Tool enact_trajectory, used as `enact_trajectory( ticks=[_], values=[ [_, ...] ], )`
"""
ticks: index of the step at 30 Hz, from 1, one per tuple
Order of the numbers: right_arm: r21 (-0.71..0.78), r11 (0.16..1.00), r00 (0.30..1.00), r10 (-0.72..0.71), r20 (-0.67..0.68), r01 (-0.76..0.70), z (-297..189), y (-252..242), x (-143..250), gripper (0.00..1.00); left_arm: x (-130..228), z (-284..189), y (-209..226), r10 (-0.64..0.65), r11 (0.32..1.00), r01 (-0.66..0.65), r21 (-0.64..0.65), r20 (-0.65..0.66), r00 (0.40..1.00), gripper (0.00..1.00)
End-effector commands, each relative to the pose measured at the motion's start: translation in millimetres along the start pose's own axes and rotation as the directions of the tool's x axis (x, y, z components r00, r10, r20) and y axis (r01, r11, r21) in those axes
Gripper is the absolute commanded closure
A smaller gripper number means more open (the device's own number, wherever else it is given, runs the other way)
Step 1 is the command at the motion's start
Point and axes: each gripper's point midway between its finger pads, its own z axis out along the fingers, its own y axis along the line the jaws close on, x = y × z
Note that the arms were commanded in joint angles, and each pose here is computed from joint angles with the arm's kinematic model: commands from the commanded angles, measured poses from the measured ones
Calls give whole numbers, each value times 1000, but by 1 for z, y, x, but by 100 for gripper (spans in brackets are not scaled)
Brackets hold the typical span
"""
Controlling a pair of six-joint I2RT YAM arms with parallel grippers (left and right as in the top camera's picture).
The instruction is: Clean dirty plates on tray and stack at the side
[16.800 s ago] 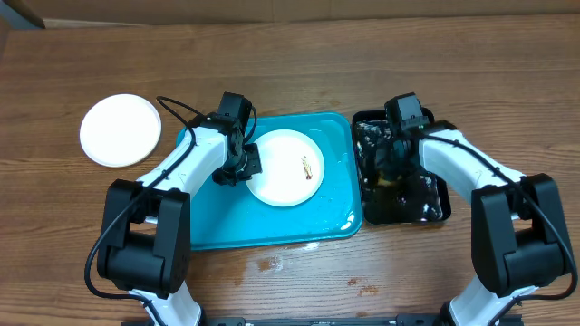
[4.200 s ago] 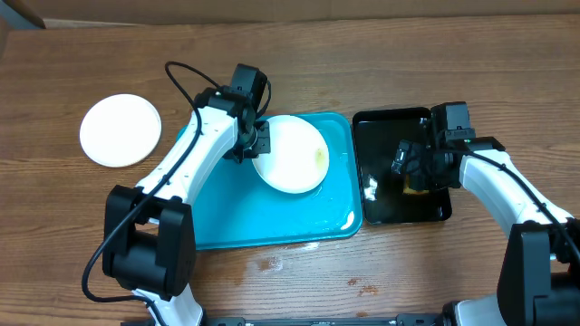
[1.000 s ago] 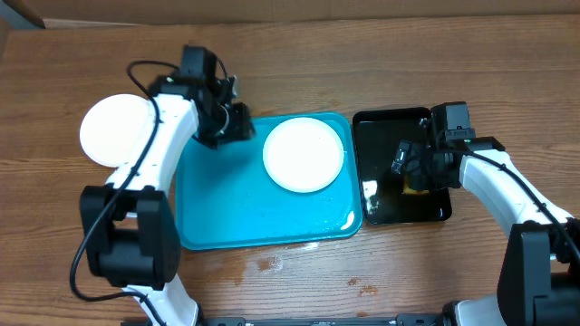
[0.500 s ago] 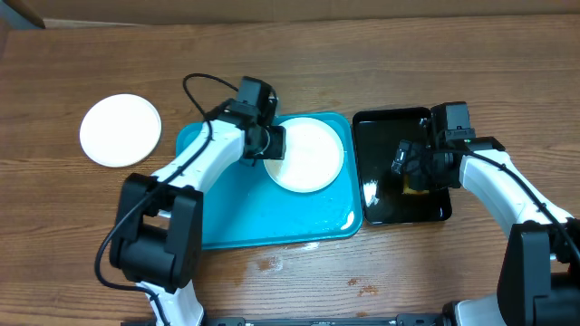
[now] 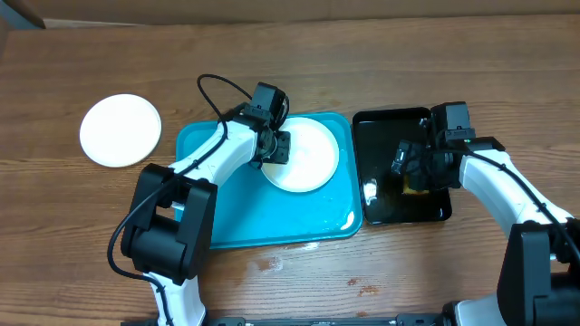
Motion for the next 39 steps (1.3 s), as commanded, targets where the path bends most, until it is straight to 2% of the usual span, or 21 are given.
enact_trajectory(
  ticks=[1,6,10,17,29,32,37,38,39],
  values=[
    [3,1000,1000,4,24,-4,-3,0,-9,0,-25,-25,-3,-23,1000,23,3,70,997,52],
    [3,1000,1000,4,24,-4,-3,0,-10,0,-51,-66,-10,-23,1000,21,15,142,990,51],
    [3,1000,1000,4,24,-4,-3,0,-10,0,-53,-71,-10,-22,1000,21,11,142,990,51],
    [3,1000,1000,4,24,-4,-3,0,-9,0,-31,-42,11,-23,996,31,-85,86,996,50],
    [3,1000,1000,4,24,-4,-3,0,-10,0,2,19,23,-36,993,28,-118,-65,997,51],
    [3,1000,1000,4,24,-4,-3,0,-10,0,5,22,23,-37,993,27,-118,-78,996,60],
    [3,1000,1000,4,25,-4,-3,0,-10,0,-3,16,21,-34,993,28,-112,-56,998,91],
    [3,1000,1000,4,24,-4,-3,0,-10,0,-6,13,20,-35,993,28,-112,-54,998,96],
    [3,1000,1000,4,24,-4,-3,0,-10,0,-8,11,20,-33,993,27,-112,-53,998,96]
  ],
)
